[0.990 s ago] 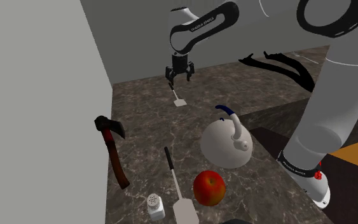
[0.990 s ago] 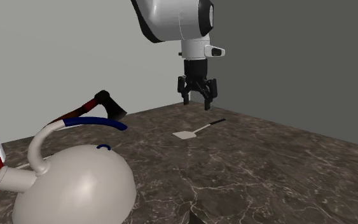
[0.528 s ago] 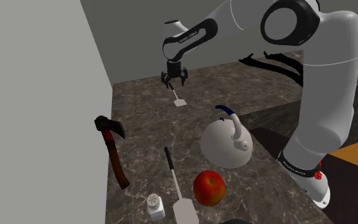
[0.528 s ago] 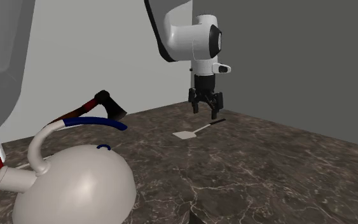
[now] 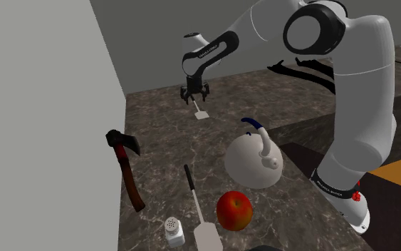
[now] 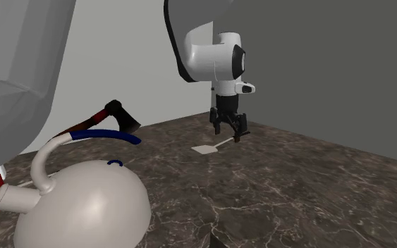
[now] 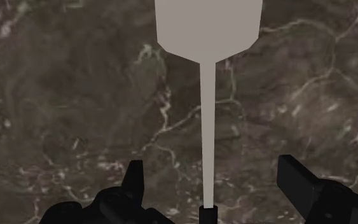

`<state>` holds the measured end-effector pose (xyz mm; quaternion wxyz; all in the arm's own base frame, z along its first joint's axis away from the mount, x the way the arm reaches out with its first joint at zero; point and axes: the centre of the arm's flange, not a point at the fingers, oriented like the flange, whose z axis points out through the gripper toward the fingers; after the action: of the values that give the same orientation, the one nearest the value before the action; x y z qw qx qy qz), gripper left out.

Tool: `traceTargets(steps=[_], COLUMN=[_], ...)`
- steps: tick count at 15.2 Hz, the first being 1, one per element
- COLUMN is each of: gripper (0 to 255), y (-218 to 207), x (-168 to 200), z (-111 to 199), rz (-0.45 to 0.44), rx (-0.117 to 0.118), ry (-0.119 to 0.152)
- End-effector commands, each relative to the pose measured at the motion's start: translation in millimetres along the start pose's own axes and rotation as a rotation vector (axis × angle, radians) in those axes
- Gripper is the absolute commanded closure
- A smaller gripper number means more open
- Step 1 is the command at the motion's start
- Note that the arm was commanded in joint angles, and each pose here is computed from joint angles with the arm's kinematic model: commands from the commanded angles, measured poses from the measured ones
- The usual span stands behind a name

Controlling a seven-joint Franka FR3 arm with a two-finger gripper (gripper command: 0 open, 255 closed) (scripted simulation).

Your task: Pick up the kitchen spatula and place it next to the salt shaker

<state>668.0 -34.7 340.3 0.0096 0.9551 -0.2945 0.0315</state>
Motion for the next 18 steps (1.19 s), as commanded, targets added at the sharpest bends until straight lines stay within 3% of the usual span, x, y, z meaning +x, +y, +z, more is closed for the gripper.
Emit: traceTargets(steps=[1, 6, 7, 18], gripper=[0, 0, 255, 255], y=[0.0, 0.0, 0.0, 0.0], x=[0.6, 0.6, 0.6, 1.2], z=[1.9, 1.8, 1.8, -8.7], rz=[0.000, 0.000, 0.000, 0.000], rx=[0.000, 0.000, 0.000, 0.000], ry=[0.000, 0.000, 0.000, 0.000])
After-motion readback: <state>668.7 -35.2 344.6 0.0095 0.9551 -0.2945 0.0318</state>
